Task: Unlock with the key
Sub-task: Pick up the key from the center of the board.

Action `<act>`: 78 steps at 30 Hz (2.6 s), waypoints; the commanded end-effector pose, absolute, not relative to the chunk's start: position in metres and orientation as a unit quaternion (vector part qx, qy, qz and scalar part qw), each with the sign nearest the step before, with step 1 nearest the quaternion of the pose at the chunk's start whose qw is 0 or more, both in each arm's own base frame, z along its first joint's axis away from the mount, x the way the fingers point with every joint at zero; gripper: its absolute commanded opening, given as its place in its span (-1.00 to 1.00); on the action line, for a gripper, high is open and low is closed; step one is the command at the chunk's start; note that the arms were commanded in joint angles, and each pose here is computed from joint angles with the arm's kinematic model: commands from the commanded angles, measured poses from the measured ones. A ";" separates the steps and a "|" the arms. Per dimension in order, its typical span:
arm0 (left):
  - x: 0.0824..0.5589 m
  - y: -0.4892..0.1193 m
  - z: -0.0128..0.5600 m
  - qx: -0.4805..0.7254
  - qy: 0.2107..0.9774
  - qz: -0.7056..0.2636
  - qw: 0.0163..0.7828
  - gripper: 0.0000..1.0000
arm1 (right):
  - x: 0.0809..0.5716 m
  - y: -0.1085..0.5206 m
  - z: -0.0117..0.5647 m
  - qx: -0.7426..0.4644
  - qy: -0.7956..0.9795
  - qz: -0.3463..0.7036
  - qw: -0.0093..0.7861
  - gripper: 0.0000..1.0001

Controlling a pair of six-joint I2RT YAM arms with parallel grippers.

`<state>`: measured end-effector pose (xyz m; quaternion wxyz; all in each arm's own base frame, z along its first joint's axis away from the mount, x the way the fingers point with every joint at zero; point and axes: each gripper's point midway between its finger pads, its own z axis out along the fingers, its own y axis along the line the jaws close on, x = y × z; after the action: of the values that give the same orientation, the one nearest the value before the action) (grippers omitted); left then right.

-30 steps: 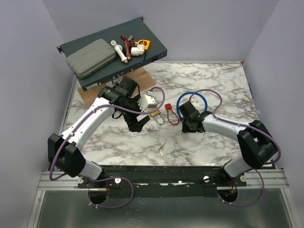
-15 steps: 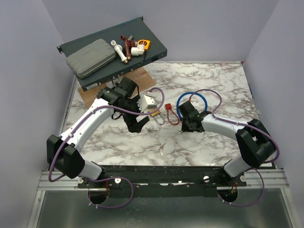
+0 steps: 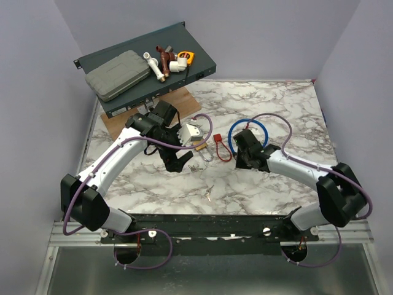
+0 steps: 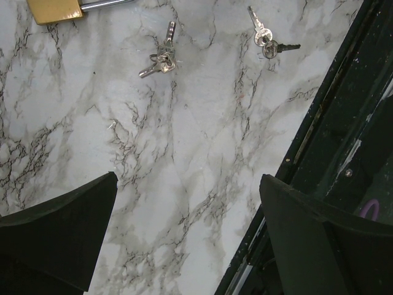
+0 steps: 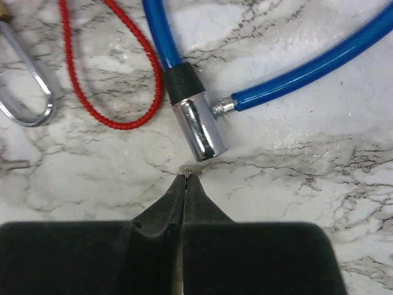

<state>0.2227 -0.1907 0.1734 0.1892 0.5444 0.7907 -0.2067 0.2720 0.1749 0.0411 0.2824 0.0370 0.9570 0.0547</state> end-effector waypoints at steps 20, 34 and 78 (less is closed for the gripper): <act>0.231 -0.251 0.241 0.545 0.717 -0.334 0.278 0.97 | 0.256 0.287 0.231 -0.158 0.838 0.388 0.348 -0.99; 0.218 -0.276 0.278 0.571 0.628 -0.409 0.335 0.89 | 0.231 0.321 0.304 -0.206 0.760 0.519 0.331 -0.99; 0.191 -0.284 0.318 0.588 0.605 -0.420 0.335 -0.58 | 0.209 0.319 0.341 -0.216 0.696 0.584 0.358 -0.99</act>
<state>0.1892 -0.2843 0.3025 0.3108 0.5969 0.5996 -0.4331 0.2131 0.3192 0.3384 0.3517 -0.2119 0.7042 0.5792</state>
